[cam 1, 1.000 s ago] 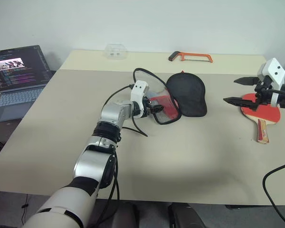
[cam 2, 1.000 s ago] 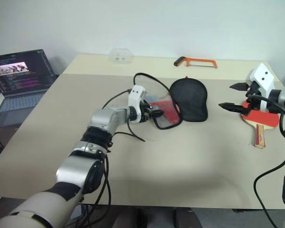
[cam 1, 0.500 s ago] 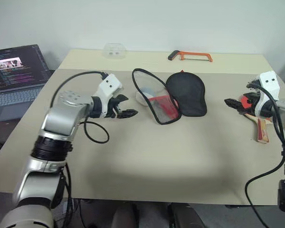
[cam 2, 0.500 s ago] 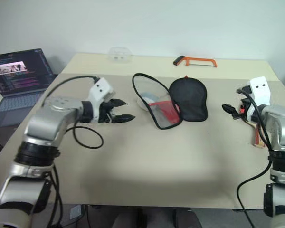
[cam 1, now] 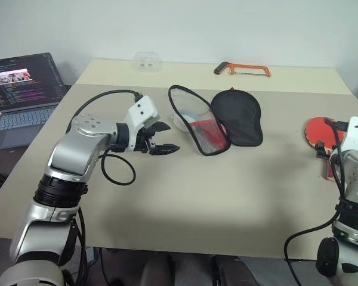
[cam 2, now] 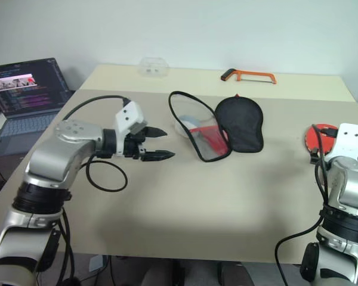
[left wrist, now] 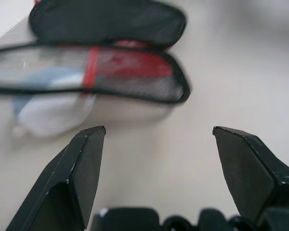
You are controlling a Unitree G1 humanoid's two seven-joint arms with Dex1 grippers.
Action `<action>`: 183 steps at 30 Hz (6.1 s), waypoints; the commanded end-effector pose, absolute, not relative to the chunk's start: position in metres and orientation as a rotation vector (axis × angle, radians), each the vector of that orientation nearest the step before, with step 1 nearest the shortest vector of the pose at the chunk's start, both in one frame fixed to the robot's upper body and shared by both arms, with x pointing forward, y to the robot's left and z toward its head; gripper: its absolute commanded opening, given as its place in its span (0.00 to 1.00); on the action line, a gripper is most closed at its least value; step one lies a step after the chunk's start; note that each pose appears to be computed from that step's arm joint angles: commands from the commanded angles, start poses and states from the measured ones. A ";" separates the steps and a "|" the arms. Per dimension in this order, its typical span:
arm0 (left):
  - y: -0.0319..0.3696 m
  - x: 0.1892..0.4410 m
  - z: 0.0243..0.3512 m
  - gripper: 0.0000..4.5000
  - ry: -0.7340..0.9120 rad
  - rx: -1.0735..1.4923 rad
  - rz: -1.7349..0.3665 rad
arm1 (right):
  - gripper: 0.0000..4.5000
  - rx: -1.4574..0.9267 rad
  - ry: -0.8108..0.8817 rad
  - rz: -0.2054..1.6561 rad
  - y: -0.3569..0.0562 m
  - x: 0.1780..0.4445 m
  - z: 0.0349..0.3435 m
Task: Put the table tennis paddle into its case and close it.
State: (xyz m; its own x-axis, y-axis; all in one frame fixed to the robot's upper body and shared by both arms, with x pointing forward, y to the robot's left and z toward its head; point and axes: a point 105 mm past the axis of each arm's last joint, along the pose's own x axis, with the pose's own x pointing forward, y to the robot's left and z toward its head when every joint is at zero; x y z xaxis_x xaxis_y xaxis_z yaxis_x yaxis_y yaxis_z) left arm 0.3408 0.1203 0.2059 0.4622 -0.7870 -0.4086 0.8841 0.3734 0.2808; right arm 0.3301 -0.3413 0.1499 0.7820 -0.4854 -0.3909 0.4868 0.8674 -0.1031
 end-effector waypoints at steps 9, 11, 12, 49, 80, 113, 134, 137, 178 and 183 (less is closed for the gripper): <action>0.113 0.334 0.207 0.86 0.201 0.507 -1.078 | 1.00 0.076 0.441 -0.513 -0.354 0.342 0.129; 0.113 0.335 0.208 0.86 0.198 0.506 -1.068 | 1.00 0.075 0.411 -0.497 -0.353 0.346 0.129; 0.113 0.335 0.208 0.87 0.197 0.505 -1.064 | 0.96 0.084 0.404 -0.487 -0.350 0.348 0.129; 0.122 0.340 0.204 0.87 0.210 0.490 -0.949 | 0.22 0.095 0.160 0.086 -0.138 0.424 0.206; 0.136 0.329 0.198 0.87 0.253 0.485 -0.860 | 0.22 -0.059 0.215 0.102 -0.133 0.472 0.182; 0.137 0.334 0.196 0.87 0.260 0.480 -0.842 | 0.81 -0.034 0.330 0.108 -0.132 0.456 0.165; 0.132 0.378 0.167 0.87 0.274 0.492 -0.823 | 0.99 -0.360 0.018 0.744 -0.187 0.334 0.243; 0.118 0.389 0.165 0.83 0.253 0.509 -0.839 | 1.00 -0.313 -0.016 0.868 -0.197 0.312 0.244; -0.065 0.435 0.196 0.01 -0.043 0.386 -0.817 | 1.00 -0.092 -0.001 0.724 -0.200 0.311 0.231; -0.030 0.415 0.275 0.09 -0.254 0.203 -1.079 | 1.00 0.212 0.182 0.423 -0.225 0.348 0.184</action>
State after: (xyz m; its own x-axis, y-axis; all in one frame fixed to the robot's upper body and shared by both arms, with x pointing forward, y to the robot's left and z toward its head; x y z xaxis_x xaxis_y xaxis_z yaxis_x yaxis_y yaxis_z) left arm 0.4293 -0.0375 0.2336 0.5477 -0.8367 -0.0025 0.8082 0.5283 0.2602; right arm 0.3437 -0.2114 0.1932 0.8583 0.5048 -0.0921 -0.4858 0.8572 0.1711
